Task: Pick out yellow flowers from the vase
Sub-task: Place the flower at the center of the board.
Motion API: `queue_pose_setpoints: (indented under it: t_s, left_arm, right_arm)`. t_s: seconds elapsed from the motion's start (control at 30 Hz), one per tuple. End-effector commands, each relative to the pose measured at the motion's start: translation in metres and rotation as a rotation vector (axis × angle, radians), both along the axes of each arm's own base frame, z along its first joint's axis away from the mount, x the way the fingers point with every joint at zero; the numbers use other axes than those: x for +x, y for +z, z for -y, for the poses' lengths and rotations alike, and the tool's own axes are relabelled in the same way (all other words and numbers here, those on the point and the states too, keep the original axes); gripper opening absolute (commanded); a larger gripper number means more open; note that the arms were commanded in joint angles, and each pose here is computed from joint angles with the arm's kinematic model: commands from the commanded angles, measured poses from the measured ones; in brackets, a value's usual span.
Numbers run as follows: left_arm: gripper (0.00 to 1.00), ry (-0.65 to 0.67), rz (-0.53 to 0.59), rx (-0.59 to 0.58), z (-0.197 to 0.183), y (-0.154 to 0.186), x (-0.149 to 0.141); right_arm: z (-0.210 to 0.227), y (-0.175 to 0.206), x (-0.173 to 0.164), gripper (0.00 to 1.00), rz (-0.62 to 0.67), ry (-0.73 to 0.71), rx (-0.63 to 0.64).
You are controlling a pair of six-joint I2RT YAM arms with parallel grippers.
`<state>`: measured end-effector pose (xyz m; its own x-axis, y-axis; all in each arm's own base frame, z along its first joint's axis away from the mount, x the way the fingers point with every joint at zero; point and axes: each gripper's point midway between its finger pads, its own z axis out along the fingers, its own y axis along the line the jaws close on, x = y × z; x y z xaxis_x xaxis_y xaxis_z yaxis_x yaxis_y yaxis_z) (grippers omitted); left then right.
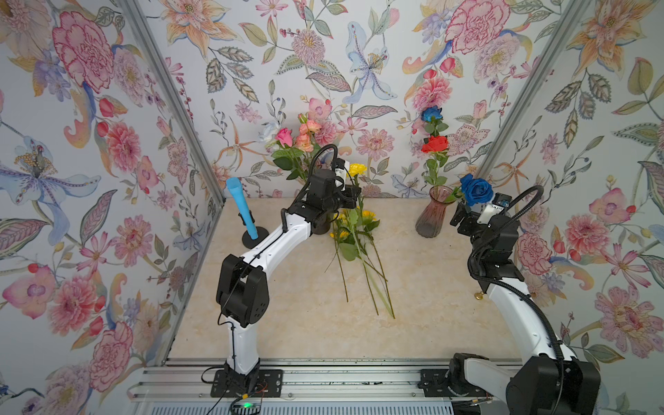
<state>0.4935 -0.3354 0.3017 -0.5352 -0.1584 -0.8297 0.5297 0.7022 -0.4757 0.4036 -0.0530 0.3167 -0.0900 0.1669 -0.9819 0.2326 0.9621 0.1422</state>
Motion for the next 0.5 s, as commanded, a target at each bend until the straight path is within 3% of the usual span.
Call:
queue_pose_setpoints:
  t_s: [0.0,0.3,0.47]
  left_arm:
    - [0.0,0.0,-0.131,0.023,-0.007,-0.05,0.001]
    - [0.0,0.04,-0.251,0.141,-0.015,-0.13,0.013]
    - [0.13,0.053,-0.295,0.163,-0.015,-0.165,0.019]
  right_arm:
    - [0.002,-0.007,-0.01,1.0,-0.011,-0.022,0.03]
    - [0.001,-0.022,-0.046,1.0,0.006,-0.053,0.097]
    - [-0.013,-0.034,-0.066,1.0,-0.002,-0.031,0.114]
